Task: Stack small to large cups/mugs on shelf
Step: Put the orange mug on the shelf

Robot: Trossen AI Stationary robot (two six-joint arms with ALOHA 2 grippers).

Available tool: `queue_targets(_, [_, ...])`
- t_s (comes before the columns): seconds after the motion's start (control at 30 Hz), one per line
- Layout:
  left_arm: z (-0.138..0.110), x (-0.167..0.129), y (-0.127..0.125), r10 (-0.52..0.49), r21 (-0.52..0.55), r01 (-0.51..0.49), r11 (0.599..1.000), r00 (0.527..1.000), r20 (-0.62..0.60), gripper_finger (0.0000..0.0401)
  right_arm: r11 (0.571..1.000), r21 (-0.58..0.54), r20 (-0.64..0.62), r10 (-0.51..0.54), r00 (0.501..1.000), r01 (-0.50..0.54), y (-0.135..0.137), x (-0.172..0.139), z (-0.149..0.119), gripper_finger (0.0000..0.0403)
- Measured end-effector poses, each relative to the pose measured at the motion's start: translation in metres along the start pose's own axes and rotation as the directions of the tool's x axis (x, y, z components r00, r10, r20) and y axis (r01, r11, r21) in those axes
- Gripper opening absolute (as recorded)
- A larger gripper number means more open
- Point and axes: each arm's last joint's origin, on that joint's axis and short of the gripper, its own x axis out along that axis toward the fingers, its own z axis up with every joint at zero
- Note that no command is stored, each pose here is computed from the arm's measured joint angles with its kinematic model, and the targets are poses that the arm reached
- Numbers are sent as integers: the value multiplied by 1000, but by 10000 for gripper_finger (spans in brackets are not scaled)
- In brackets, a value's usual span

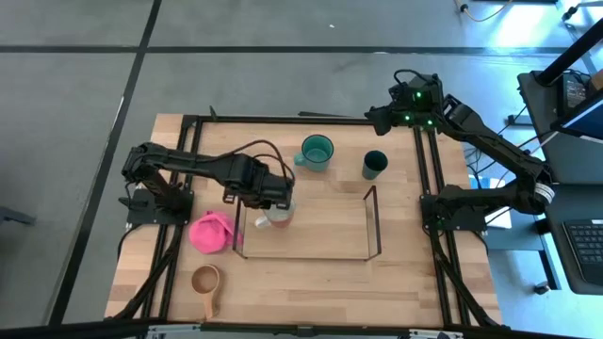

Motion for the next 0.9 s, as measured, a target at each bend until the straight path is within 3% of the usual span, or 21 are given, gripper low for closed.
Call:
queue_targets(0.17, [-8, -1, 3, 22, -43, -22, 999, 1000, -3, 9, 999, -15, -20, 46, 999, -47, -1, -1, 0, 168])
queue_targets(0.67, [-13, 32, 2, 13, -62, -16, 998, 999, -40, 11, 998, -50, -79, 25, 997, -29, -3, -1, -6, 168])
queue_targets(0.9, [-12, 32, 2, 10, -55, -11, 998, 1000, -26, 37, 998, -52, -73, 26, 997, -30, -3, -1, -5, 168])
